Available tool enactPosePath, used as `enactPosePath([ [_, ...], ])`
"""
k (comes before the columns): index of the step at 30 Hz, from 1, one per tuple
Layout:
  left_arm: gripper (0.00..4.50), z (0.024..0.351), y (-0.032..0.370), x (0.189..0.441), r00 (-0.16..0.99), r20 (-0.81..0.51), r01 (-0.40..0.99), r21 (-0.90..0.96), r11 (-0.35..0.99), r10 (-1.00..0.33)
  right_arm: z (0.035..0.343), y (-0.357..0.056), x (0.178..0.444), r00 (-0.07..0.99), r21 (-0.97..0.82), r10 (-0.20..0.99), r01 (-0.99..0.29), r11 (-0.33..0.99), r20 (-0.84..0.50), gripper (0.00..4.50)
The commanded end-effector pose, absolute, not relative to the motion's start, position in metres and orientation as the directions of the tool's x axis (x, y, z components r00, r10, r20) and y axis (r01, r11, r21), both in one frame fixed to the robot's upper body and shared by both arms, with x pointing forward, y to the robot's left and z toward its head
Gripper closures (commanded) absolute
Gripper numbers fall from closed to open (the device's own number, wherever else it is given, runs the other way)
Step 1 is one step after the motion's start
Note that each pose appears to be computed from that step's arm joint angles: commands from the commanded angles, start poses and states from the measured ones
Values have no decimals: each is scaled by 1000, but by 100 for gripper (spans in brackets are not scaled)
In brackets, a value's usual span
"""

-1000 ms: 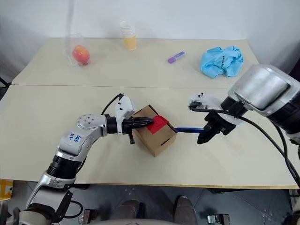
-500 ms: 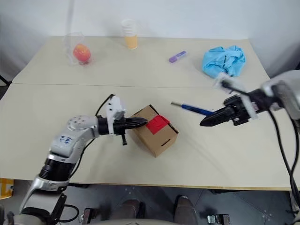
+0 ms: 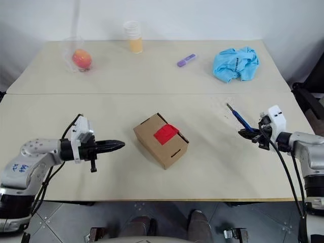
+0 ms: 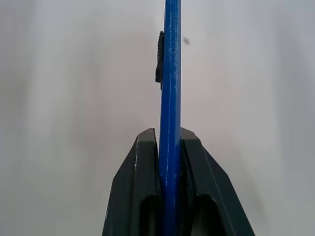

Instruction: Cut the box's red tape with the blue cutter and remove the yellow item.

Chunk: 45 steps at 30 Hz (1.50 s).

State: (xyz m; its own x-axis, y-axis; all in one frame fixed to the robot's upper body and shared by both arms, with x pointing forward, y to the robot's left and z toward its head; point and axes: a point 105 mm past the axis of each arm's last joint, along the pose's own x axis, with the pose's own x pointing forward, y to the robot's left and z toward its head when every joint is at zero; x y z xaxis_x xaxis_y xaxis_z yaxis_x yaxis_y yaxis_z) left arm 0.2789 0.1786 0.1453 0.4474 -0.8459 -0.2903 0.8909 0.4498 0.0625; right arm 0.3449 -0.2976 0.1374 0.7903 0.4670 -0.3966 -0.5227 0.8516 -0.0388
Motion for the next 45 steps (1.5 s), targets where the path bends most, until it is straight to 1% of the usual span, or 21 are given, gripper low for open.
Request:
enactPosePath([
  [1,450,156,179,275,498,-250,867,120,484,-830,147,-310,345,840,-96,434,-486,869,-324,439],
  [2,450,154,179,277,518,-249,855,125,503,-819,145,-305,339,812,-86,478,-532,843,-336,404],
  [3,450,151,179,278,533,-248,846,124,519,-809,143,-306,336,807,-120,479,-544,831,-345,367],
  [5,450,144,174,278,545,-255,837,108,536,-799,144,-306,334,815,-174,477,-548,818,-328,310],
  [6,450,141,171,277,540,-259,840,101,533,-801,150,-306,335,831,-201,473,-537,819,-294,272],
  [7,450,140,168,276,532,-260,845,95,527,-806,156,-303,334,827,-197,494,-549,813,-268,234],
  [8,450,139,164,275,524,-256,849,87,521,-812,160,-298,331,813,-199,521,-573,795,-262,210],
  [11,450,139,149,276,496,-250,866,69,496,-832,177,-266,320,720,-214,646,-693,689,-251,210],
  [14,450,137,144,280,496,-255,865,62,498,-830,181,-239,316,653,-222,710,-758,614,-266,210],
  [17,450,131,134,291,517,-266,849,45,526,-813,170,-199,325,634,-278,729,-771,573,-256,266],
  [19,450,128,129,295,523,-278,844,37,535,-806,160,-186,333,653,-292,713,-755,587,-256,332],
  [21,450,125,126,298,528,-294,840,39,542,-797,150,-176,336,658,-310,705,-751,584,-265,413],
  [22,450,123,124,301,533,-308,834,32,551,-788,142,-167,339,657,-319,702,-751,578,-275,439],
  [25,450,119,120,305,535,-333,828,26,560,-776,132,-143,338,629,-335,731,-771,541,-265,445],
  [26,450,119,120,305,533,-334,830,26,557,-778,133,-133,333,597,-308,760,-796,521,-257,445],
  [28,450,120,119,305,530,-336,832,29,554,-778,135,-109,318,502,-249,826,-860,446,-257,445],
  [31,450,121,121,306,527,-341,835,35,549,-779,133,-87,292,363,-187,879,-930,318,-309,445],
  [36,450,121,131,301,522,-362,835,34,549,-772,127,-70,271,274,-120,893,-961,247,-357,445],
  [38,450,121,135,298,521,-375,834,31,551,-767,123,-66,266,269,-109,890,-963,246,-369,445],
  [45,450,118,140,284,483,-414,850,10,527,-771,109,-79,277,379,-154,822,-925,347,-424,445],
])
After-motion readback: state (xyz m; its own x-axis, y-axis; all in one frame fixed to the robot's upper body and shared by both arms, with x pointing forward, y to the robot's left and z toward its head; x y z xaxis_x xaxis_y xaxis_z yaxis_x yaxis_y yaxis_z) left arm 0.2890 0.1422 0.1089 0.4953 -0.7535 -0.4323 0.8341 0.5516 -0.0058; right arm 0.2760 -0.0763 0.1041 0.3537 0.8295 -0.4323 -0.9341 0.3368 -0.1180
